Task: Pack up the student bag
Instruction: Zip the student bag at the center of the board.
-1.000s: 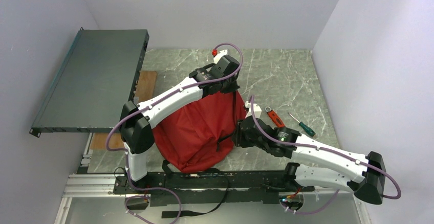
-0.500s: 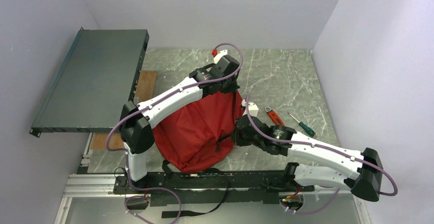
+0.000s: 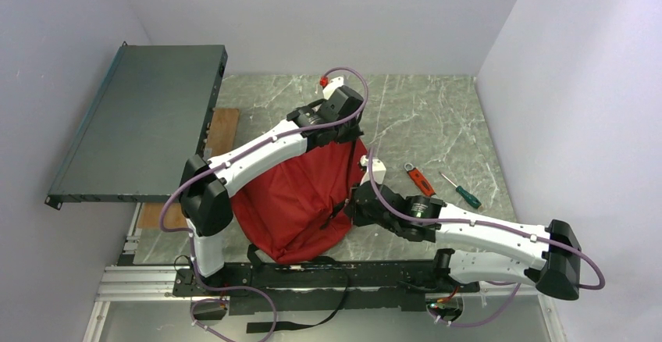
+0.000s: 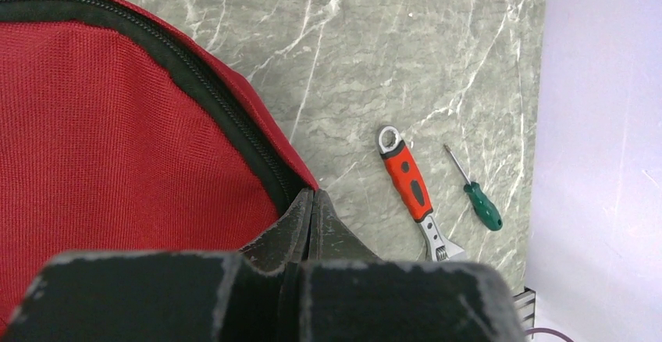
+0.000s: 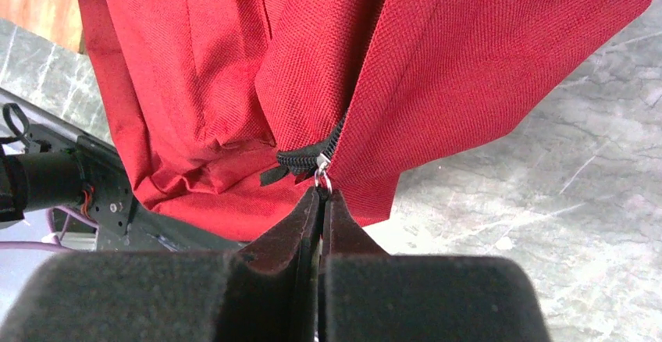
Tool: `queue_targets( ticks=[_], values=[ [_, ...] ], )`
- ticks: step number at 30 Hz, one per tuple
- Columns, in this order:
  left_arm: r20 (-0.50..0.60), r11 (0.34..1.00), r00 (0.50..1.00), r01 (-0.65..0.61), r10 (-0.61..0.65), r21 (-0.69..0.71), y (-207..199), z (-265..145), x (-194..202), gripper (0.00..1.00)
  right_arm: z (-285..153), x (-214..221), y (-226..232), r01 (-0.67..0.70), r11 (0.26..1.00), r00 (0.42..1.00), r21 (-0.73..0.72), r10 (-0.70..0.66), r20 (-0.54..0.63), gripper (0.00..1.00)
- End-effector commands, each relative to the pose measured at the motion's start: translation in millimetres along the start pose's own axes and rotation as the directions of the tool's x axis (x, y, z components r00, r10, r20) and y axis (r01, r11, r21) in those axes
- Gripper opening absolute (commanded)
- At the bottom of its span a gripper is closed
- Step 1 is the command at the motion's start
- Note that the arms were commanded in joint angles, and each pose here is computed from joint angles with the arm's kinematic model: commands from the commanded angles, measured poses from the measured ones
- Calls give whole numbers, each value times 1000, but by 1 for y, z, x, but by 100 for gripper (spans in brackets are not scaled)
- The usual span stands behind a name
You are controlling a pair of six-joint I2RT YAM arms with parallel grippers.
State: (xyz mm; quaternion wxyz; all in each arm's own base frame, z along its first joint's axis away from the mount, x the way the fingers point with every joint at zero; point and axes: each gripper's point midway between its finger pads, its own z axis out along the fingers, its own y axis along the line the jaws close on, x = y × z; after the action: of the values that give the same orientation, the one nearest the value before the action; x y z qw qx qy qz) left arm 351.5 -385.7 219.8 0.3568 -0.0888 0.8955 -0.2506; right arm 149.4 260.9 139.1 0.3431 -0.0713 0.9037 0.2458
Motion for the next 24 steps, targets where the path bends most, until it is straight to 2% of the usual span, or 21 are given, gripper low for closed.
queue_targets(
  ticks=[1, 5, 9, 19, 21, 24],
  values=[
    [305, 988, 943, 95, -130, 126, -33, -28, -102, 0, -6, 35, 19, -15, 995, 993, -100, 3, -116, 0],
    [325, 990, 939, 76, -111, 116, -36, -29, -110, 0, -15, 42, 3, -18, 998, 993, -64, 11, -115, 0],
    [313, 988, 942, 87, -123, 128, -32, -32, -103, 0, -22, 33, -8, -2, 999, 998, -45, -1, -62, 0],
    [255, 982, 956, 109, -147, 156, -28, -33, -84, 0, -18, 22, 1, 40, 996, 999, -75, -42, -30, 0],
    [234, 980, 963, 98, -137, 171, -32, -32, -80, 0, -16, 22, -2, 22, 997, 999, -72, -24, -29, 14],
    [152, 978, 986, 34, -66, 205, -42, -32, -63, 0, -17, 20, -7, -2, 997, 1000, -74, 0, -23, 18]
  ],
)
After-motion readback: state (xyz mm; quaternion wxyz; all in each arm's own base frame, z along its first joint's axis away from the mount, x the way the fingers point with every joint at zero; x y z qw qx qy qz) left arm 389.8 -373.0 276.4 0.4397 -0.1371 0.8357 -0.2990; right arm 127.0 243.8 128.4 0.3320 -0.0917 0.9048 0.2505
